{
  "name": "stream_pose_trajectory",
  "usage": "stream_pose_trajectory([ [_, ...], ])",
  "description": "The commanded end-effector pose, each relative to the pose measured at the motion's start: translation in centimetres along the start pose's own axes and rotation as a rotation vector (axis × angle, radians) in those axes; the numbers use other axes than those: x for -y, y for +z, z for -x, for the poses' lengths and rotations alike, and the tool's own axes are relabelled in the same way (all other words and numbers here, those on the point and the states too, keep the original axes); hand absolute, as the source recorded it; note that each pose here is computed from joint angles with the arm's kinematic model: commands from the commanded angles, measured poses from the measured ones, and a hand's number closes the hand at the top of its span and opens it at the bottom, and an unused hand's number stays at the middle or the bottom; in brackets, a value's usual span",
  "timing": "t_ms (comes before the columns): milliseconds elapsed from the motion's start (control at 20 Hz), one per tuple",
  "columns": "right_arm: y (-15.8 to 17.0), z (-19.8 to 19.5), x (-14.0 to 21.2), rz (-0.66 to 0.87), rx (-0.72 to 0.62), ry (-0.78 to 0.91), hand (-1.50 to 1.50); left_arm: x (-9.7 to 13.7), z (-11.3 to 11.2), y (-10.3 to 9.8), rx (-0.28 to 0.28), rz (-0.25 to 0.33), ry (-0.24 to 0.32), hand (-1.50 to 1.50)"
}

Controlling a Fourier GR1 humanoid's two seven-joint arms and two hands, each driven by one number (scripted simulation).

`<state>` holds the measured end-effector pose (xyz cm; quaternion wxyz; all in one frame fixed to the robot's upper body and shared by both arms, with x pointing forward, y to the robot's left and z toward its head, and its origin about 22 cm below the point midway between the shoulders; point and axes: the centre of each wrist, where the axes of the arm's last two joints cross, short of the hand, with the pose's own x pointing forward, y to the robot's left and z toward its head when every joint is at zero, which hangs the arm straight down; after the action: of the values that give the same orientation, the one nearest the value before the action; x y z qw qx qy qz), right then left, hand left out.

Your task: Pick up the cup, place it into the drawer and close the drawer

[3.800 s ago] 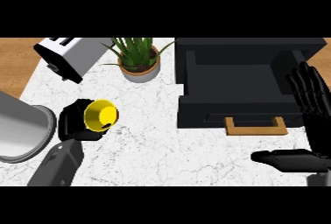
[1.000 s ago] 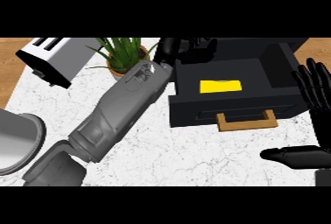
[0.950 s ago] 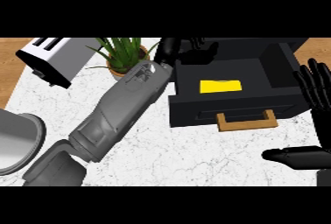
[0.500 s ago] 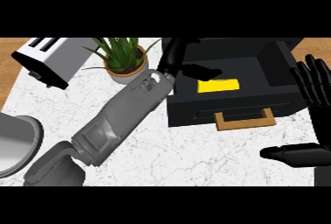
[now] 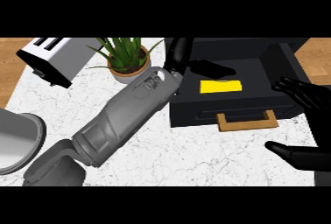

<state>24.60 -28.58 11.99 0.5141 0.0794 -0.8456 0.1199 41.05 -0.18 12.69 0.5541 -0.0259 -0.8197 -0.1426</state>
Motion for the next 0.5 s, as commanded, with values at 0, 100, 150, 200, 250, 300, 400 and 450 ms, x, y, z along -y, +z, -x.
stream_pose_trajectory([
  [0,0.0,-1.5,0.8,-0.065,0.001,0.011,1.5,-0.4,-0.9,-0.9,0.051,-0.034,0.063,-1.5],
  [100,-0.5,-2.0,0.4,-0.109,-0.006,0.09,1.5,-0.3,-0.9,-0.7,0.032,-0.038,0.079,-1.5],
  [150,0.9,-3.1,1.1,-0.151,-0.041,0.16,1.5,-0.3,-0.7,-0.3,0.04,-0.027,0.102,-1.5],
  [200,1.1,-3.2,0.2,-0.154,-0.041,0.185,1.5,-0.2,-2.7,-1.4,0.031,-0.027,0.1,-1.5],
  [250,1.0,-2.9,0.4,-0.189,-0.054,0.208,1.5,-0.7,-2.6,-1.3,0.028,-0.038,0.126,-1.5],
  [300,1.0,-3.6,0.7,-0.198,-0.076,0.208,1.5,-1.6,-2.5,-1.8,0.009,-0.061,0.115,-1.5],
  [400,1.1,-2.7,-0.2,-0.212,-0.101,0.239,1.5,-3.6,-2.0,-1.5,0.007,-0.069,0.136,-1.5],
  [450,1.6,-3.3,0.6,-0.204,-0.113,0.301,1.5,-3.7,-2.7,-1.1,0.027,-0.077,0.138,-1.5],
])
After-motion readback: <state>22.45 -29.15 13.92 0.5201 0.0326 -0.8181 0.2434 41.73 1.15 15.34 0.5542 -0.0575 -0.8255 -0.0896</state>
